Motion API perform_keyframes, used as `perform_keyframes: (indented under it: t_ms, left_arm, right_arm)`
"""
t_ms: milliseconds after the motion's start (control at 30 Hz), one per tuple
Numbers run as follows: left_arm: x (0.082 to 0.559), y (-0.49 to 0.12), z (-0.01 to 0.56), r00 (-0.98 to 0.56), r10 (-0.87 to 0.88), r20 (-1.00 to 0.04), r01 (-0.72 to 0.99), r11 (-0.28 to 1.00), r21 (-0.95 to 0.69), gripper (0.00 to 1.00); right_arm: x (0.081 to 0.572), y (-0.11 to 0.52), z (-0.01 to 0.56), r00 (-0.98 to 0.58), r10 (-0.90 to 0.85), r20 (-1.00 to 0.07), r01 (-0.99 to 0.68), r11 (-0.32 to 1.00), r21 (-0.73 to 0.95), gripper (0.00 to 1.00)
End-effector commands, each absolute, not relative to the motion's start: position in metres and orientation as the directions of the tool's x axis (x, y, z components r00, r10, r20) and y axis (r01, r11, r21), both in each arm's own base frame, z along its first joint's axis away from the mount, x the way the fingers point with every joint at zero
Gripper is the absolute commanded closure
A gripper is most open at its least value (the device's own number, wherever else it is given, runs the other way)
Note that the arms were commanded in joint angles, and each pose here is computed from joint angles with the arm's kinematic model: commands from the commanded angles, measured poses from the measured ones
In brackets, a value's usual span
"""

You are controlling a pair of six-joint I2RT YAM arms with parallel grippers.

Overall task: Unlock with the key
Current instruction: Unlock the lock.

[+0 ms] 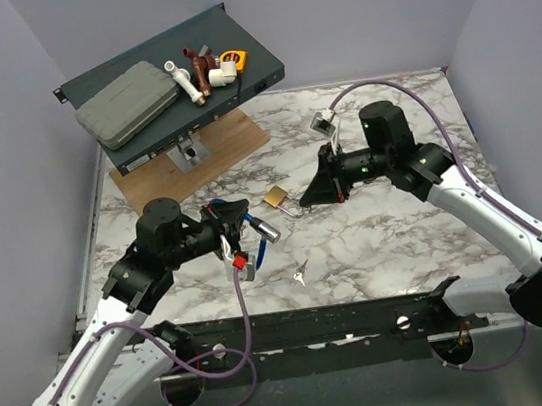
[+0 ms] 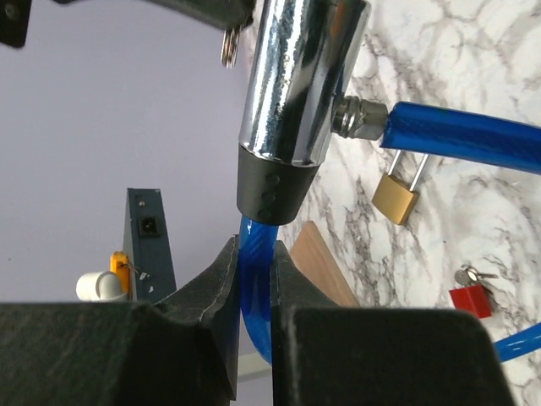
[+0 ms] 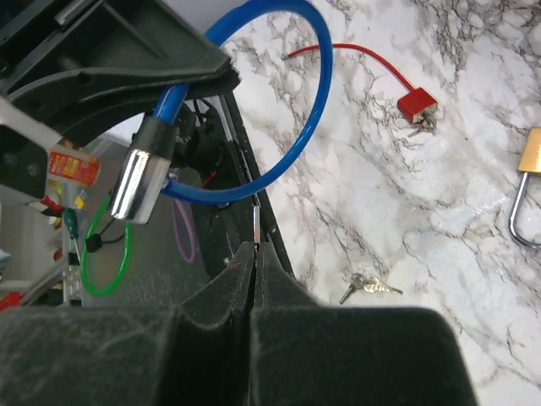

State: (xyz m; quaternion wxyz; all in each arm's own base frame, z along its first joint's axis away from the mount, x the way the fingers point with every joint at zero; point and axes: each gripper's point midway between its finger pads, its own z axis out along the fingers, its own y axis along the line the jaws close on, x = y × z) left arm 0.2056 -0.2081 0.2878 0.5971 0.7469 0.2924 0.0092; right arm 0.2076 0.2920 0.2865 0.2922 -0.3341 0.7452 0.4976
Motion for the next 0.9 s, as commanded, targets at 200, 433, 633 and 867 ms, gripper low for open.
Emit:
perform_keyframes:
  t_ms: [200, 433, 633, 867]
  left_arm:
    - [0.252, -0.209, 0.3, 0.784, 0.541, -0.303, 0.297, 0.101, 0.95, 1.0]
    - [0.257, -0.213, 0.28, 0.746, 0.564, -0.355, 0.339, 0.137, 0.931, 1.0]
    - [0.257, -0.213, 0.26, 0.731, 0.571, -0.374, 0.371, 0.128, 0.92, 1.0]
    - [0.261, -0.21, 0.25, 0.689, 0.59, -0.42, 0.416, 0.151, 0.897, 1.0]
  right_arm:
    - [0.2, 0.273, 0.265, -0.597, -0.211, -0.774, -0.784, 0.357, 0.508, 0.99]
    - [0.206, 0.279, 0.26, -0.593, -0.208, -0.778, -0.786, 0.359, 0.503, 0.99]
    - [0.204, 0.284, 0.263, -0.586, -0.196, -0.786, -0.794, 0.337, 0.507, 0.99]
    - [0.196, 0.294, 0.253, -0.573, -0.233, -0.785, -0.807, 0.324, 0.493, 0.99]
